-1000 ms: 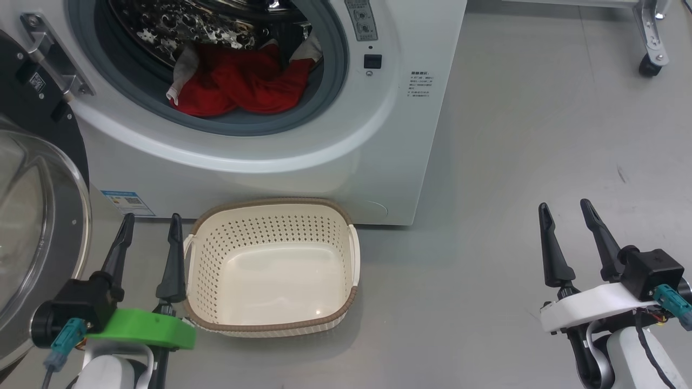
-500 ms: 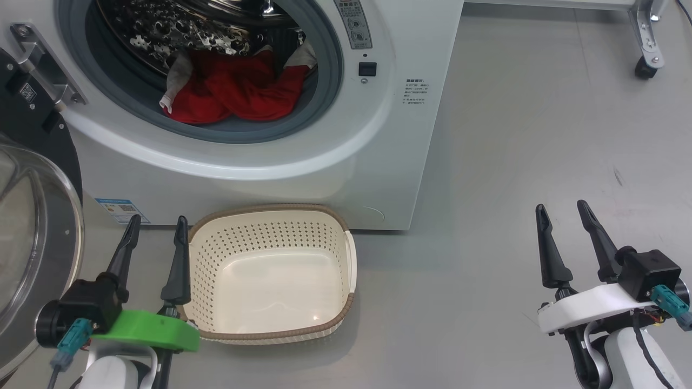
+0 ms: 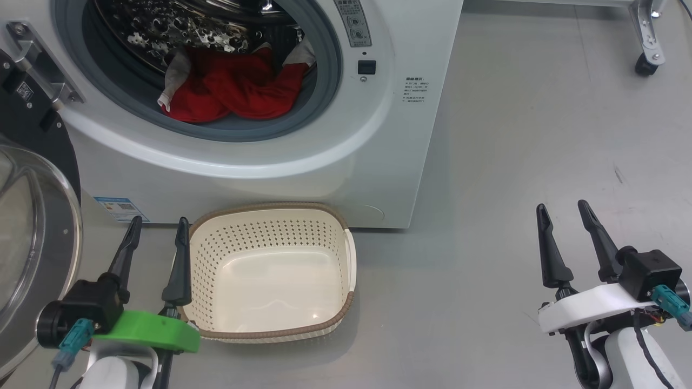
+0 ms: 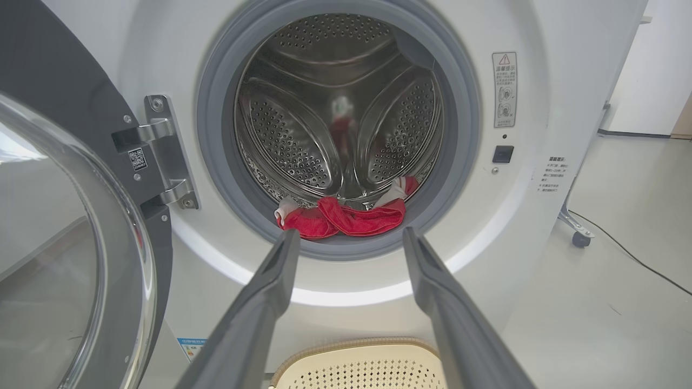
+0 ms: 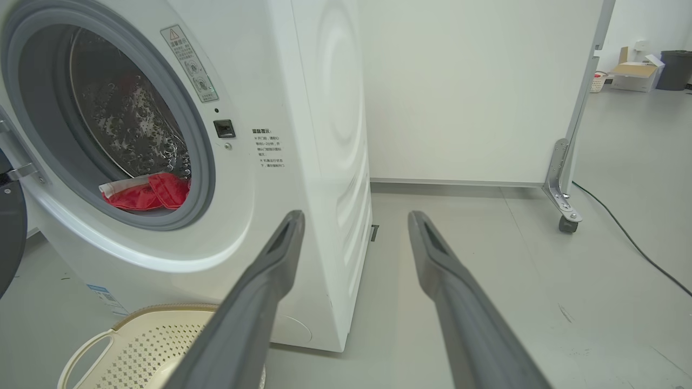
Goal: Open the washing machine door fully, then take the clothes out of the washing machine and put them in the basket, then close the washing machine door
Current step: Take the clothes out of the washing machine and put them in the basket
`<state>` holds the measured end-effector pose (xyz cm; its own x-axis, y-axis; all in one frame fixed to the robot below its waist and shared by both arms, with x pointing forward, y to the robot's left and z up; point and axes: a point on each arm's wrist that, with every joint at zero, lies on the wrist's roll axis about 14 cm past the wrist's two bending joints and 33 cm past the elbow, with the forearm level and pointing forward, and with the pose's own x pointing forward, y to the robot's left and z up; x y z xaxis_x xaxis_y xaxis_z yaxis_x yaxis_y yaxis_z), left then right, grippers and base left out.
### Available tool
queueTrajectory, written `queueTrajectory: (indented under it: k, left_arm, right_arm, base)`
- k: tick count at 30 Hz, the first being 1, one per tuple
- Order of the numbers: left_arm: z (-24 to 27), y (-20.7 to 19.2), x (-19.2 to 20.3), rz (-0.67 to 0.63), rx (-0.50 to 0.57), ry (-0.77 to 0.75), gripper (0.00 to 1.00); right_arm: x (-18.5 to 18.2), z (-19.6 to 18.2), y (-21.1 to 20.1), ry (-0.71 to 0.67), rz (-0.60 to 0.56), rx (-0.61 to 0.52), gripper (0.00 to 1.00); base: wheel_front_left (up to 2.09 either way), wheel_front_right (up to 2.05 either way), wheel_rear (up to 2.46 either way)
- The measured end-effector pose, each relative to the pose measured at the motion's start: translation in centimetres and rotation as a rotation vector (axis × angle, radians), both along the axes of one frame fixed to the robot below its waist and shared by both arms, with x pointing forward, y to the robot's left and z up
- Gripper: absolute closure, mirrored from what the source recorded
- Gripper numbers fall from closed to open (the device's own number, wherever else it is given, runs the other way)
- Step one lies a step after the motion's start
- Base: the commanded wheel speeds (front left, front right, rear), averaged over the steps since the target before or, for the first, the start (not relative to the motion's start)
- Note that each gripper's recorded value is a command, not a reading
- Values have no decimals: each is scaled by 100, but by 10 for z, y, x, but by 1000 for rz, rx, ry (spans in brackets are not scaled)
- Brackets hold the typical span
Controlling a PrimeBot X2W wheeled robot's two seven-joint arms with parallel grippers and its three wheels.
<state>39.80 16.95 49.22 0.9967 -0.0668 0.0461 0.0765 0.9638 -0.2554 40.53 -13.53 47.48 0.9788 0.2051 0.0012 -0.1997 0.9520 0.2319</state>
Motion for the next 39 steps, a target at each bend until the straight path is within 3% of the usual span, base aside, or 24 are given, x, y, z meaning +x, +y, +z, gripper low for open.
queueTrajectory:
  k: [29,39]
  left_arm:
    - [-26,-7,17,-23,-2,63,0]
    - [-35,-19,61,-66,7,91,0]
  right_arm:
    - [2,-24,-7,64,-28,3,0]
    - [10,-46,-15,117,-59,9,0]
  base:
    - [0,0,0]
    - [0,0,0]
